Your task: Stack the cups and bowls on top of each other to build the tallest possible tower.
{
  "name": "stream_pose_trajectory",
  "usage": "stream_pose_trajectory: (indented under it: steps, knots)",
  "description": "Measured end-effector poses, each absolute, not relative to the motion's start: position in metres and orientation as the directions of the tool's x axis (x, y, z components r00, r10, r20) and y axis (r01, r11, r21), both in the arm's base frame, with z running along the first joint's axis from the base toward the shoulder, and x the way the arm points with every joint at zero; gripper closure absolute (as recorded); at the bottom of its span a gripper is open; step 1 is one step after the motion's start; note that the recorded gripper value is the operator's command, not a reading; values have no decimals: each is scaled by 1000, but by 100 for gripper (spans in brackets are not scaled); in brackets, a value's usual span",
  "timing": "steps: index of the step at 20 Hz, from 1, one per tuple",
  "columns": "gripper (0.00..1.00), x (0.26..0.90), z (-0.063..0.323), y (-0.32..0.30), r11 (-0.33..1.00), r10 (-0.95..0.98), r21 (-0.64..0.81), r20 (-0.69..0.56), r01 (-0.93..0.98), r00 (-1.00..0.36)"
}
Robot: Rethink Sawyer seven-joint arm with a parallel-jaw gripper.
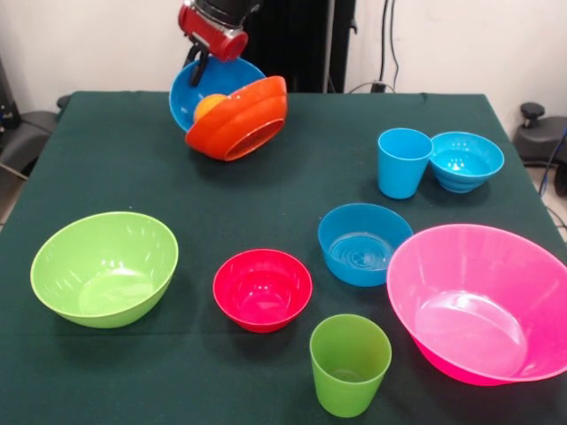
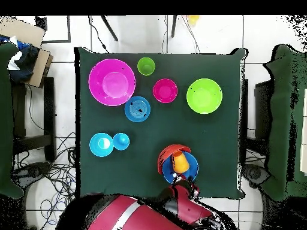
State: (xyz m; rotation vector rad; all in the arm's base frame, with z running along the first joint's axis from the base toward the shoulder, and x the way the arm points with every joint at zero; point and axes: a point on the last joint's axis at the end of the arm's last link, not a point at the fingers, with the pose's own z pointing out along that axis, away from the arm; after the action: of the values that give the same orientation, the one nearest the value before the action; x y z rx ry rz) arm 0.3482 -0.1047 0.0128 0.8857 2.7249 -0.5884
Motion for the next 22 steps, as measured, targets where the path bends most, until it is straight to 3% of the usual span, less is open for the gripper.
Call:
stream_pose_trajectory:
  steps: [13, 22]
  knots:
    - [100, 357, 26, -102, 745, 511, -294, -326, 598, -796]
    - [100, 364, 53, -85, 741, 544, -309, -246, 597, -802]
